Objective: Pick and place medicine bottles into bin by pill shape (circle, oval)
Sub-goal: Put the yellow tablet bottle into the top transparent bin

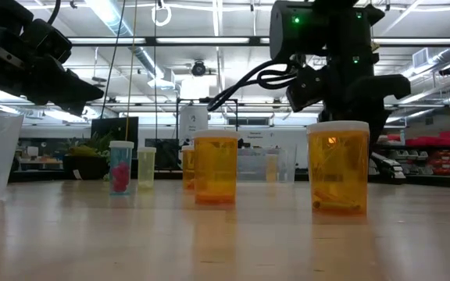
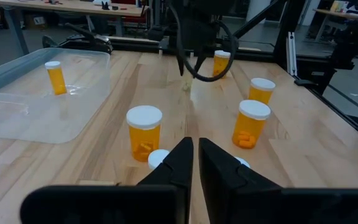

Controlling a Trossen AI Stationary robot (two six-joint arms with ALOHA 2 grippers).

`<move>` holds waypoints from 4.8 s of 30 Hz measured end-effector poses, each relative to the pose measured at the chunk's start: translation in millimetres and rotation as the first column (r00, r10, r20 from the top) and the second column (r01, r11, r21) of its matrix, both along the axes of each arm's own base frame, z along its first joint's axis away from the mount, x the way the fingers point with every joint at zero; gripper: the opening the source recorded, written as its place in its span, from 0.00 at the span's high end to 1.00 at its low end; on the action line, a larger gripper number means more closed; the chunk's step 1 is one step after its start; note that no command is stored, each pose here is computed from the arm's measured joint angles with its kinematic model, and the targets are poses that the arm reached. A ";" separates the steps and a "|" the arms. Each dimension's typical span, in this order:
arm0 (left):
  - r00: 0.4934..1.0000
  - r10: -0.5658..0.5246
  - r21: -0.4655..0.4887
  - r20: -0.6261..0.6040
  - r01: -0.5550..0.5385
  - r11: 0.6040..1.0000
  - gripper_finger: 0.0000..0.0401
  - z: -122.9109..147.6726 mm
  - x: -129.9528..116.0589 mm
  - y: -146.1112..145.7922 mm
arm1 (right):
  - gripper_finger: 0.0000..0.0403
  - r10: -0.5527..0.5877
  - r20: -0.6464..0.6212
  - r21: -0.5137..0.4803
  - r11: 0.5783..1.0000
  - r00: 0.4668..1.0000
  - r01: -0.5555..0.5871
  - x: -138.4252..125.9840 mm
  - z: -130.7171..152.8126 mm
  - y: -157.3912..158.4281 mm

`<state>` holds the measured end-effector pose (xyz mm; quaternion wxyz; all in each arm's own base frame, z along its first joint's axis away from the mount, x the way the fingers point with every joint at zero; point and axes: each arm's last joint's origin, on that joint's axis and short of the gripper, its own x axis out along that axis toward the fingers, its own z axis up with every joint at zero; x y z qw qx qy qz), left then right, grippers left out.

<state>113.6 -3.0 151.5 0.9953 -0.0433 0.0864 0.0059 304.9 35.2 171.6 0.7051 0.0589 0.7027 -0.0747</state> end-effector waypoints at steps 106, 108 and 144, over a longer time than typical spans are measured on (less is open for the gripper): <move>1.000 0.000 0.001 -0.014 0.000 1.000 0.94 -1.4 0.6 0.0 | 0.68 0.140 0.309 -0.081 0.989 0.941 -0.120 113.1 31.2 -250.1; 1.000 0.000 0.001 -0.014 0.000 1.000 0.93 -1.3 0.6 0.0 | 0.68 0.126 0.311 -0.075 0.991 0.942 -0.108 111.4 31.1 -253.0; 1.000 0.000 0.001 -0.014 0.000 1.000 0.93 -1.4 0.6 0.0 | 0.67 0.051 0.233 0.000 0.999 0.971 -0.052 89.7 12.1 -266.0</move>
